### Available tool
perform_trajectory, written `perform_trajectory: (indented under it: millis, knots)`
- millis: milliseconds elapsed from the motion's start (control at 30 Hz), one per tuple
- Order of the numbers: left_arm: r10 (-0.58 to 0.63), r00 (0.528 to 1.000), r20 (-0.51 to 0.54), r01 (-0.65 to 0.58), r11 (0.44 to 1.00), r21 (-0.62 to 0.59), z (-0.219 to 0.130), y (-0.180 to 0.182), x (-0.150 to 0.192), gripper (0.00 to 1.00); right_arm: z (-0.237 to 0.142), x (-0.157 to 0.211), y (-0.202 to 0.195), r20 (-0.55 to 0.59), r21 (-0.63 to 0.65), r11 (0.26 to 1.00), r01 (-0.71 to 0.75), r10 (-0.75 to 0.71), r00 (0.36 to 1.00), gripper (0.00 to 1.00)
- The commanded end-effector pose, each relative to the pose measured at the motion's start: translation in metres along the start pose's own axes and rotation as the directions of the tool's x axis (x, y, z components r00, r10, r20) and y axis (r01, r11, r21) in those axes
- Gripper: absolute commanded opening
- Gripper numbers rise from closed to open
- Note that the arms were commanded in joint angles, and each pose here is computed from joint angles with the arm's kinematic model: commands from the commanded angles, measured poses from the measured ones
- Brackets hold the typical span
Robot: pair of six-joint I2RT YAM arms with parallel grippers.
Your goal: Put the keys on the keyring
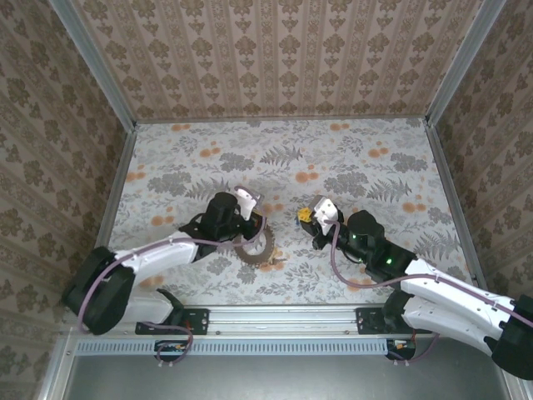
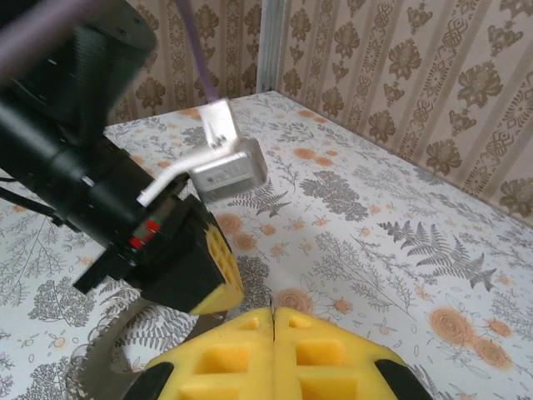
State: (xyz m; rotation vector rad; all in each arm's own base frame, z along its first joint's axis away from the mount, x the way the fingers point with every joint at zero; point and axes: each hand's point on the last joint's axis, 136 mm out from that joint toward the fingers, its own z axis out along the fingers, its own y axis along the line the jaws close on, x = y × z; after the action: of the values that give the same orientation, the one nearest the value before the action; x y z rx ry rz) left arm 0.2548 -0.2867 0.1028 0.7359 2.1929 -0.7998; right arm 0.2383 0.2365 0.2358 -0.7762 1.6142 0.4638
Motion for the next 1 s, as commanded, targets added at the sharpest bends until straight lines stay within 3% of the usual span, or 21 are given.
perform_trajectory:
  millis: [0, 267, 567, 967]
  knots:
    - [-0.023, 0.998, -0.057, 0.023, 1.000, 0.004, 0.011, 0.004, -0.003, 0.00, -0.004, 0.004, -0.011, -0.008, 0.048, 0.998, -0.030, 0.030, 1.000, 0.00]
    - [-0.110, 0.976, -0.186, 0.107, 0.994, -0.027, 0.038, 0.019, 0.019, 0.00, -0.005, 0.011, -0.019, -0.018, 0.070, 0.996, -0.049, 0.050, 0.999, 0.00]
    - [-0.118, 0.940, -0.319, 0.081, 0.989, -0.125, 0.037, 0.029, 0.035, 0.00, -0.007, 0.012, -0.024, -0.004, 0.078, 0.995, -0.059, 0.060, 0.998, 0.00]
    - [-0.137, 0.889, -0.438, 0.075, 0.985, -0.156, 0.039, 0.031, 0.050, 0.00, -0.016, 0.007, -0.030, 0.027, 0.098, 0.993, -0.071, 0.068, 0.997, 0.00]
